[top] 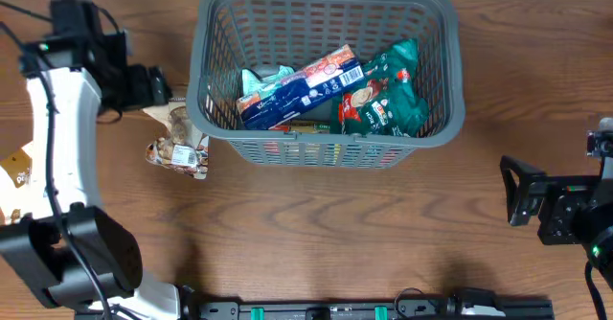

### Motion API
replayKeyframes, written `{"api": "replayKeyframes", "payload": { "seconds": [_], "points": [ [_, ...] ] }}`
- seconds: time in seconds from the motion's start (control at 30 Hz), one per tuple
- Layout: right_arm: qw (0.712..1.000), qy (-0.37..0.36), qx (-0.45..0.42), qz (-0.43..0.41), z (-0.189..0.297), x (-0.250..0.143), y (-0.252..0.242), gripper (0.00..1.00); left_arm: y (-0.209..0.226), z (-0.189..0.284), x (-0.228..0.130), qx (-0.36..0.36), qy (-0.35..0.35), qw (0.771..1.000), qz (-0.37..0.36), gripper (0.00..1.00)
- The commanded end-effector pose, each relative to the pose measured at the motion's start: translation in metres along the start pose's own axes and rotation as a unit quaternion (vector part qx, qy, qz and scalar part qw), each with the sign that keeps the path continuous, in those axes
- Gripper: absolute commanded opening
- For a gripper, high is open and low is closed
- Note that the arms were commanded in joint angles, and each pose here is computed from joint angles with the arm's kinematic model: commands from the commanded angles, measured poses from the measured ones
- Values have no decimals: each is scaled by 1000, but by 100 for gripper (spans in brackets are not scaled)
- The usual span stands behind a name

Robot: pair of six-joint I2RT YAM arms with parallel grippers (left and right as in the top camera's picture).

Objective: Pack container
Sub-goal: 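Withdraw the left gripper to the left of the basket, then grasp the PanTree snack bag beside the basket with the left gripper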

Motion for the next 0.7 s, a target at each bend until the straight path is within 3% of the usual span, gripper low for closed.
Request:
{"api": "replayKeyframes", "payload": {
  "seconds": [0.0,0.3,0.67],
  "points": [
    [1000,-1,-4,3,1,1,-1,99,-14,-25,-17,-62,26,997,-35,95],
    [1000,-1,-4,3,1,1,-1,99,-16,-67,-48,-83,55,995,-32,95],
    [1000,-1,-4,3,1,1,-1,99,-14,-86,-44,-79,21,996,-32,95]
  ]
}}
Point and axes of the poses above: each gripper's point midway between its finger pads, its own z axis back along the fingers, its own y axis along the line the jaws close on, x = y × z, the point moved 4 cm from there along z, back along the fingers, and after that the axes turned 1 degree about -z, right-handed, at the moved point
